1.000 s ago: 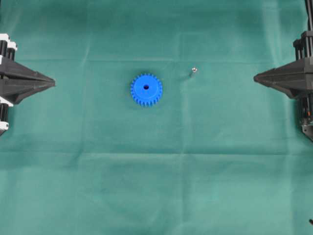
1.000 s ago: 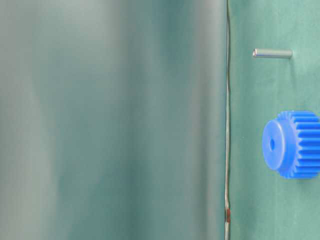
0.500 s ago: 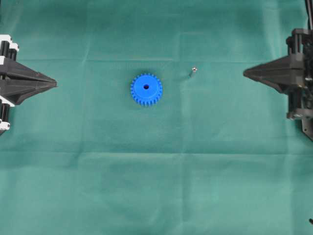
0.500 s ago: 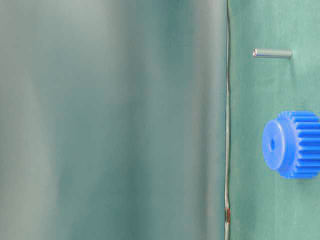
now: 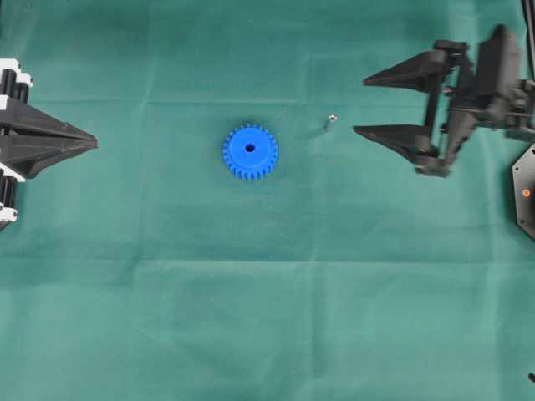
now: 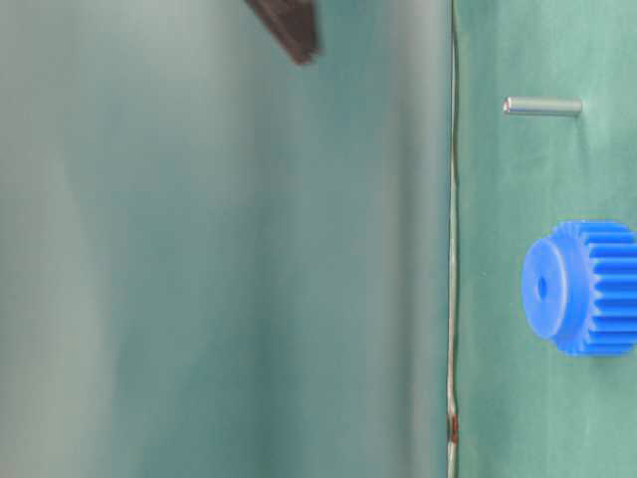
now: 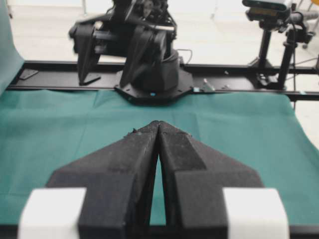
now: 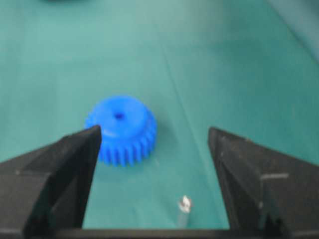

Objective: Insert the shaft placed at a random location into the center hole of the medium gear at another random location.
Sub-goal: 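Lower the right gripper over the silver shaft and close on it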

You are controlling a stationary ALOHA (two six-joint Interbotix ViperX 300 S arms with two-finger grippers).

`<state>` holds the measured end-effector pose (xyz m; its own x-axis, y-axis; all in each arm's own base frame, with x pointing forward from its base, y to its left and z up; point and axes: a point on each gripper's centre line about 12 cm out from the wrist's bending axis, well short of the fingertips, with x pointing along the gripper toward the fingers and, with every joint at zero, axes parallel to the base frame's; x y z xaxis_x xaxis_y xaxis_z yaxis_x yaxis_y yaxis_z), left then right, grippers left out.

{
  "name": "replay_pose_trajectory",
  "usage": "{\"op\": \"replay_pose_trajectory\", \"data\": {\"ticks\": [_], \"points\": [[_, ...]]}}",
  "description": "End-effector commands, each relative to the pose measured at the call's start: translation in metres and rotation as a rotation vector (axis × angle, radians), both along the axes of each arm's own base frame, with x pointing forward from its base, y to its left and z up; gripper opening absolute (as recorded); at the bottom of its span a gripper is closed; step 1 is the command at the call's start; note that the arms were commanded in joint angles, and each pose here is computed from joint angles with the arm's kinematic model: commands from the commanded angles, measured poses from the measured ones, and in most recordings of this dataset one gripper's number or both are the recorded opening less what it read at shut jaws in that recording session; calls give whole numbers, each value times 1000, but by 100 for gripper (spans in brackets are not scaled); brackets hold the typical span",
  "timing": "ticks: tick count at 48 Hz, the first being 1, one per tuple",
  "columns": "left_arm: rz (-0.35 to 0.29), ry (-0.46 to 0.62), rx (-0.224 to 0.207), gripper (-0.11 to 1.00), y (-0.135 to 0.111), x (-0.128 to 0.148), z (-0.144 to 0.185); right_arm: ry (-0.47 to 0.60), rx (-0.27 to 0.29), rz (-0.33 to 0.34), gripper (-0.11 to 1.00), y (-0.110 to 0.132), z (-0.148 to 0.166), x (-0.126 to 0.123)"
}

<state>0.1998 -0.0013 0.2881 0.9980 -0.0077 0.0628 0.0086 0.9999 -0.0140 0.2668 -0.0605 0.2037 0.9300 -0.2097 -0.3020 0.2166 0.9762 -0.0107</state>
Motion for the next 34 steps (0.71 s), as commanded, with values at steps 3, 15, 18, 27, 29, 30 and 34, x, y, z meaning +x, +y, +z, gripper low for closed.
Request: {"op": "replay_pose_trajectory", "data": {"ticks": [3,15,18,27,29,30,34], "points": [[-2,-25,3,0,0,2,10,46,-6,-30,82,-15,-17,20],[-2,-11,3,0,0,2,8,153,25,-47,82,-25,-56,36],[-2,-8,3,0,0,3,8,172,35,-58,81,-27,-64,36],[-2,-2,3,0,0,3,7,201,55,-88,81,-33,-84,34],[-2,0,3,0,0,3,7,203,56,-89,81,-33,-86,35],[-2,0,3,0,0,3,7,203,56,-89,81,-33,-87,35],[-2,2,3,0,0,3,6,200,55,-89,80,-33,-89,36]]}}
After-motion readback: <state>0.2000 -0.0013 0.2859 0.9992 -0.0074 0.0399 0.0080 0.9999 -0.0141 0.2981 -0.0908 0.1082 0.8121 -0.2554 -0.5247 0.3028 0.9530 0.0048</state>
